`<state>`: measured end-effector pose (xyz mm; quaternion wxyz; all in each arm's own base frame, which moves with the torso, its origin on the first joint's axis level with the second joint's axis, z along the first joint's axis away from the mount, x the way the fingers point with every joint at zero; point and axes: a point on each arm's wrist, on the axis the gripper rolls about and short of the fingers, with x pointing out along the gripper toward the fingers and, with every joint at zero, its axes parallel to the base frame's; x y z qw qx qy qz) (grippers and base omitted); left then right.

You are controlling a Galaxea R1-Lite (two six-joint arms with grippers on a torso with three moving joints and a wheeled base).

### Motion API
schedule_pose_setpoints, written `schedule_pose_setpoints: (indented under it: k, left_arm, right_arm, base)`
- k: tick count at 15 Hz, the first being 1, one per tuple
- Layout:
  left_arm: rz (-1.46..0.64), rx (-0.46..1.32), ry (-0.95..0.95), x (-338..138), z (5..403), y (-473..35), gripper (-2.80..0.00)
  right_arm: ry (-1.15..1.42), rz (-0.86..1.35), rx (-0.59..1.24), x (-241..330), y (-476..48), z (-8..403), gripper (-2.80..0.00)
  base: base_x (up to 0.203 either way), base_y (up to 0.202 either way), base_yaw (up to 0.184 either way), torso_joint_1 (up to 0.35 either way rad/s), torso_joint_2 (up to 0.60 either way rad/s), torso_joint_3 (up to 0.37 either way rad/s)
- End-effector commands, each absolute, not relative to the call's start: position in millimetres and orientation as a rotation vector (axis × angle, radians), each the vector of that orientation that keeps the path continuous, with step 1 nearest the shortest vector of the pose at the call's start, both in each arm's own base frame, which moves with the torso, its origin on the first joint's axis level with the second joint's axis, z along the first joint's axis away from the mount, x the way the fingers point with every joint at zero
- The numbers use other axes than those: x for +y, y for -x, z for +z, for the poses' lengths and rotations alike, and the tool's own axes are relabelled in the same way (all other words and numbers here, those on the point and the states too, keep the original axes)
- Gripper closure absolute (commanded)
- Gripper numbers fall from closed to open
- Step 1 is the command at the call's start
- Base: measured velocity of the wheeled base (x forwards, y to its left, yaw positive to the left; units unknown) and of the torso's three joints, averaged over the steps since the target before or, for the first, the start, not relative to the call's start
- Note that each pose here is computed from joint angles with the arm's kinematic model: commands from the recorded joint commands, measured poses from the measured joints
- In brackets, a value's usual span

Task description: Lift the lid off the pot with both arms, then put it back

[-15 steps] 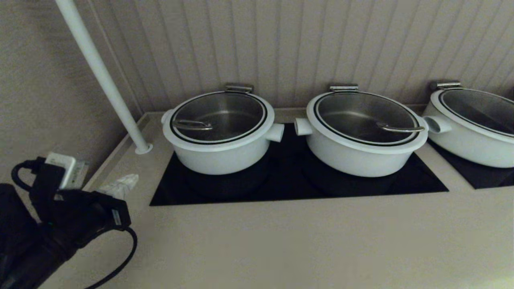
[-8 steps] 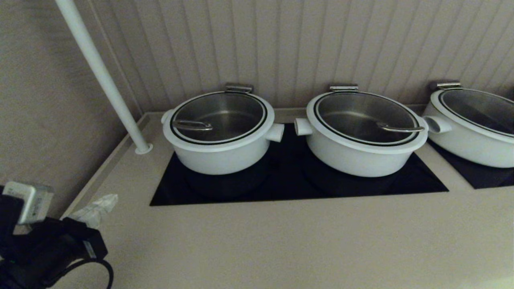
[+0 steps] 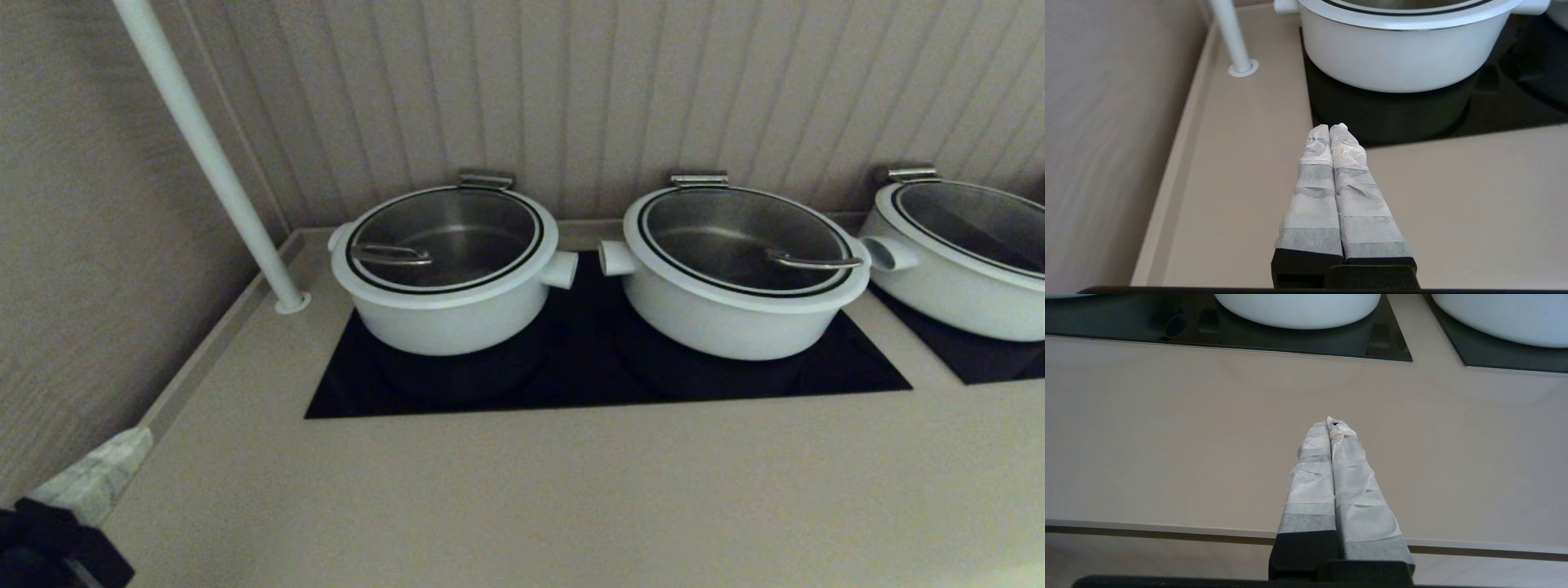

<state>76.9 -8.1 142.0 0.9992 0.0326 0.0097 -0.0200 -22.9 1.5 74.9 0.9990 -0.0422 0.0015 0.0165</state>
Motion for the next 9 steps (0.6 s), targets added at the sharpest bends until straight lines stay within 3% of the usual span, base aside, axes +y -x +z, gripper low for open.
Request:
schedule_pose_setpoints:
  k: [1, 9]
  left_arm:
    - [-0.020, -0.078, -0.053, -3, 144, -47, 0.00]
    - [-0.030, 0.086, -0.030, -2, 91, 4, 0.00]
  right_arm:
    - [0.086, 0.034, 0.005, 2, 23, 75, 0.00]
    - [0.086, 0.034, 0.005, 2, 23, 75, 0.00]
  base:
    - [0.000, 0.000, 0.000, 0.000, 0.00, 0.000]
    - [0.000, 0.000, 0.000, 0.000, 0.00, 0.000]
